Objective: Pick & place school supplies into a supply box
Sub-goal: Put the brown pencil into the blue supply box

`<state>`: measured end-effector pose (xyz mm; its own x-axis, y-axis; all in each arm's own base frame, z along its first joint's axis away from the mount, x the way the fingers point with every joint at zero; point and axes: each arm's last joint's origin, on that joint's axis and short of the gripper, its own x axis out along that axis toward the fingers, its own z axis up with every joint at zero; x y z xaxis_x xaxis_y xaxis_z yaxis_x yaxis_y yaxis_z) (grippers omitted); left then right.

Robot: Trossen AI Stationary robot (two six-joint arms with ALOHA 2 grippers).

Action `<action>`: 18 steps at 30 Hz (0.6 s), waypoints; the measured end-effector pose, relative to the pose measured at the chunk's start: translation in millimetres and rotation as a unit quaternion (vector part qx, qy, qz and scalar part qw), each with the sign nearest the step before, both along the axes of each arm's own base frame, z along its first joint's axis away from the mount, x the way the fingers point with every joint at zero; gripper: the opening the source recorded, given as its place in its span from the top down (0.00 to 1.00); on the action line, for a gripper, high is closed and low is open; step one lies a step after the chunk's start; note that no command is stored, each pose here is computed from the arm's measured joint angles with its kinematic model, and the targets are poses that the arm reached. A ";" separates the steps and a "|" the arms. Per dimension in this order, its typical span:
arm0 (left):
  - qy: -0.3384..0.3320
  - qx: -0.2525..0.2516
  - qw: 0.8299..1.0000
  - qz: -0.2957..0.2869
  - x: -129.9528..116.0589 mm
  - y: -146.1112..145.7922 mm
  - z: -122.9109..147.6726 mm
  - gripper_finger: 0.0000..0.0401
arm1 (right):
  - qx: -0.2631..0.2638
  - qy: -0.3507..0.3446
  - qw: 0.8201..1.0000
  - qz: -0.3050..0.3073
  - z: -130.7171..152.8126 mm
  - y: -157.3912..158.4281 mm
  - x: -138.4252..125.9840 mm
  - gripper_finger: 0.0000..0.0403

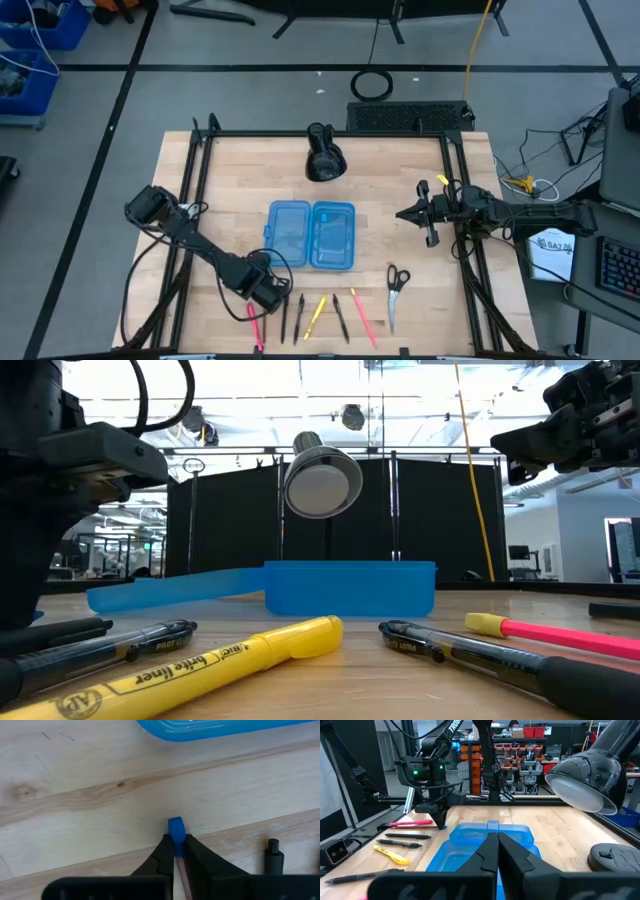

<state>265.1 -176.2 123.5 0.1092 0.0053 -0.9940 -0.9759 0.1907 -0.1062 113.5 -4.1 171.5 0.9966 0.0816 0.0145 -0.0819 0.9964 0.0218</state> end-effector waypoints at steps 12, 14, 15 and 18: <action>0.008 0.033 0.999 -0.025 16.3 -8.0 29.9 0.96 | -0.001 0.000 1.000 0.000 -0.1 0.0 0.0 1.00; -0.002 0.036 0.999 -0.032 19.6 -9.1 37.6 0.96 | -0.001 0.000 1.000 0.000 0.0 0.0 0.0 1.00; -0.003 0.035 0.999 -0.036 20.6 -9.8 39.5 0.95 | -0.001 0.000 1.000 0.000 0.0 0.0 0.0 1.00; 0.000 0.035 0.998 -0.045 22.3 -11.0 44.1 0.94 | -0.001 0.000 1.000 0.000 -0.1 0.0 0.0 1.00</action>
